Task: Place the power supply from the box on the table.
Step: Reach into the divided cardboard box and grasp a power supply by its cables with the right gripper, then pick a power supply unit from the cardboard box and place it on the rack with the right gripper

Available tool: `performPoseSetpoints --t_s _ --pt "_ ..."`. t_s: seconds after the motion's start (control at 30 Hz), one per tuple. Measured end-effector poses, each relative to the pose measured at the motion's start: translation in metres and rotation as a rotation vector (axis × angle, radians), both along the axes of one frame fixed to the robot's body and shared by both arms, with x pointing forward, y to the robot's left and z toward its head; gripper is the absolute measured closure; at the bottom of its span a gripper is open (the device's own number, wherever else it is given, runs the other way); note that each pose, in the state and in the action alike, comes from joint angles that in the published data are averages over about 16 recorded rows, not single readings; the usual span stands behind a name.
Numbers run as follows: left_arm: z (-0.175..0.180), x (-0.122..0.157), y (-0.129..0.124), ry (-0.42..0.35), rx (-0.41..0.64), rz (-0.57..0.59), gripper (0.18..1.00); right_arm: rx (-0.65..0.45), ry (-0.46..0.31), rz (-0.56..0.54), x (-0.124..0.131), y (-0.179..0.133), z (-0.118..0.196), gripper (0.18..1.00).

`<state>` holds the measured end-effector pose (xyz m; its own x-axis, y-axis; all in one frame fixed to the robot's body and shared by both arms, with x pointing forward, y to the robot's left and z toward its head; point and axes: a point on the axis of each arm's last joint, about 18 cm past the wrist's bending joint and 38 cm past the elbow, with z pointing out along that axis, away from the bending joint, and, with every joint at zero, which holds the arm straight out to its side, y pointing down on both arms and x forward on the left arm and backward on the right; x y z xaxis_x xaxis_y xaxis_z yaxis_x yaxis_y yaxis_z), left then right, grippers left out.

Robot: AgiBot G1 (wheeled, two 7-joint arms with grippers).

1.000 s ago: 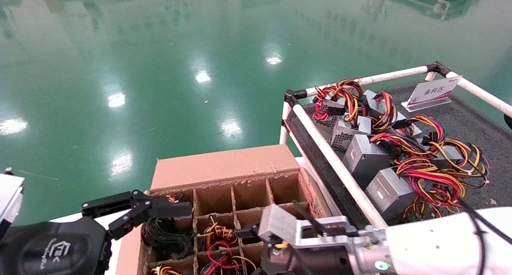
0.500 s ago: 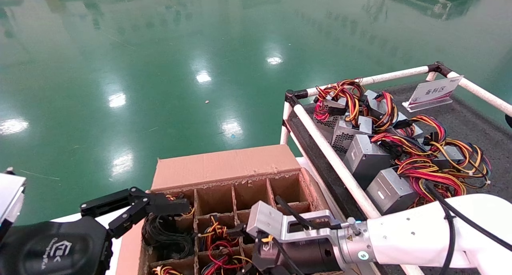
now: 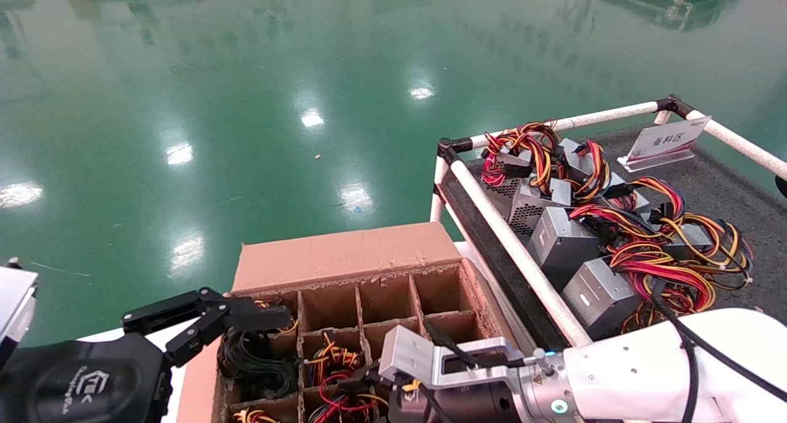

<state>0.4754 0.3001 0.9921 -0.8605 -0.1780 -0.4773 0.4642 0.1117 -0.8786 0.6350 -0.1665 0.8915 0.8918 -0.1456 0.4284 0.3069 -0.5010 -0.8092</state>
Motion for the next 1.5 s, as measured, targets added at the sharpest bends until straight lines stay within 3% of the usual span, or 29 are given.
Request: performPoseSetpoints --t_s 0.43,0.8,1.5 --pt "0.0 0.0 0.0 0.0 0.0 0.0 0.184 0.007 -0.002 0.006 0.001 0.001 0.0 0.754" --pt "0.0 0.0 0.0 0.0 0.0 0.0 0.184 0.077 0.036 0.015 -0.009 -0.011 0.018 0.928" --pt "0.0 0.0 0.0 0.0 0.0 0.0 0.184 0.41 0.14 0.014 -0.064 -0.055 0.118 0.98"
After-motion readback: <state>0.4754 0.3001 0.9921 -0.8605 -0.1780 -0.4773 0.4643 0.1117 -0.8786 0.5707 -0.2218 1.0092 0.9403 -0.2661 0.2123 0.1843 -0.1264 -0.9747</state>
